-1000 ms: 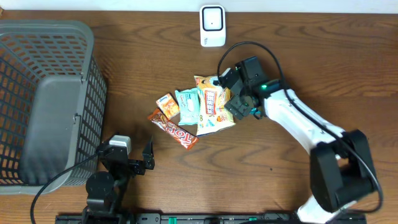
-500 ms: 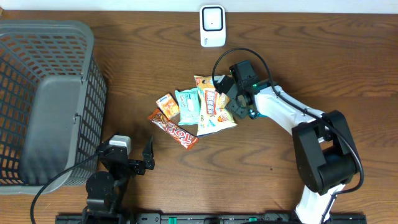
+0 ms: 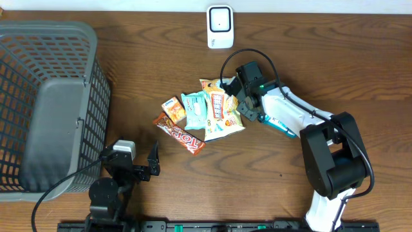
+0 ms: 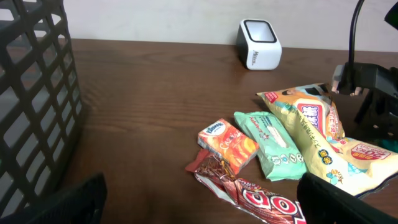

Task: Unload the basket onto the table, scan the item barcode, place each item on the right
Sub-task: 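Reach the right gripper to the Listerine bottle and grasp its cap, then lift the Listerine bottle with the right gripper toward the white scanner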

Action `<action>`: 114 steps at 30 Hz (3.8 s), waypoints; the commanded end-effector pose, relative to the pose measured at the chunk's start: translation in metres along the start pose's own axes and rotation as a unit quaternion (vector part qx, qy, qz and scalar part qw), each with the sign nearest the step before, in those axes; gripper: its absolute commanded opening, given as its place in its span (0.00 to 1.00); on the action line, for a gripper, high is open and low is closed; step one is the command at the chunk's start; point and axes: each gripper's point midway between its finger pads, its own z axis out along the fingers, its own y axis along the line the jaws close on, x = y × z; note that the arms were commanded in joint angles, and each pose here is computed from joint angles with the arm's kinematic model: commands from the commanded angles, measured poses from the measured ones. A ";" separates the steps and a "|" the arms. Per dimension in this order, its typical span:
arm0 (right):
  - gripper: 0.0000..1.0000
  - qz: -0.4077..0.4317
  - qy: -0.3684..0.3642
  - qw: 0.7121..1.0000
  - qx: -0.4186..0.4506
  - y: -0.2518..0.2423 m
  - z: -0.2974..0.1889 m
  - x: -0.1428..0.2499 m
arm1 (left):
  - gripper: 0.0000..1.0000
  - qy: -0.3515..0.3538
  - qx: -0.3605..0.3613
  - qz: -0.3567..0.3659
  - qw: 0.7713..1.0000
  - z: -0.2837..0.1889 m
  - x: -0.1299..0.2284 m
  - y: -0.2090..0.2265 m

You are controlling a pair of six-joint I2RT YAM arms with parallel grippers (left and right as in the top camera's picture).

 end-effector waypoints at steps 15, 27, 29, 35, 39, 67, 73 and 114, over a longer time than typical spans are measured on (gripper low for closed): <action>0.99 0.029 0.004 0.999 -0.022 0.000 -0.041 -0.006 | 0.98 0.014 0.007 -0.002 1.000 0.003 0.012 -0.002; 0.83 0.054 0.021 0.997 -0.041 -0.010 -0.010 0.018 | 0.98 0.014 0.007 -0.002 1.000 0.003 0.012 -0.002; 0.80 0.057 0.013 0.996 -0.071 0.000 -0.005 0.016 | 0.98 0.014 0.008 -0.002 1.000 0.003 0.012 -0.002; 0.68 0.042 0.025 0.995 -0.089 0.009 0.006 0.020 | 0.98 0.014 0.007 -0.002 1.000 0.003 0.012 -0.002; 0.52 0.042 0.043 0.994 -0.092 0.012 0.012 0.029 | 0.98 0.014 0.007 -0.002 1.000 0.003 0.012 -0.002; 0.13 0.082 -0.135 0.968 -0.196 -0.005 -0.120 -0.082 | 0.98 0.014 0.007 -0.002 1.000 0.003 0.012 -0.002; 0.13 0.077 -0.171 0.966 -0.180 -0.012 -0.153 -0.087 | 0.98 0.014 0.008 -0.002 1.000 0.003 0.012 -0.002; 0.13 -0.078 -0.271 0.943 -0.175 -0.004 -0.167 -0.109 | 0.98 0.014 0.007 -0.002 1.000 0.003 0.012 -0.002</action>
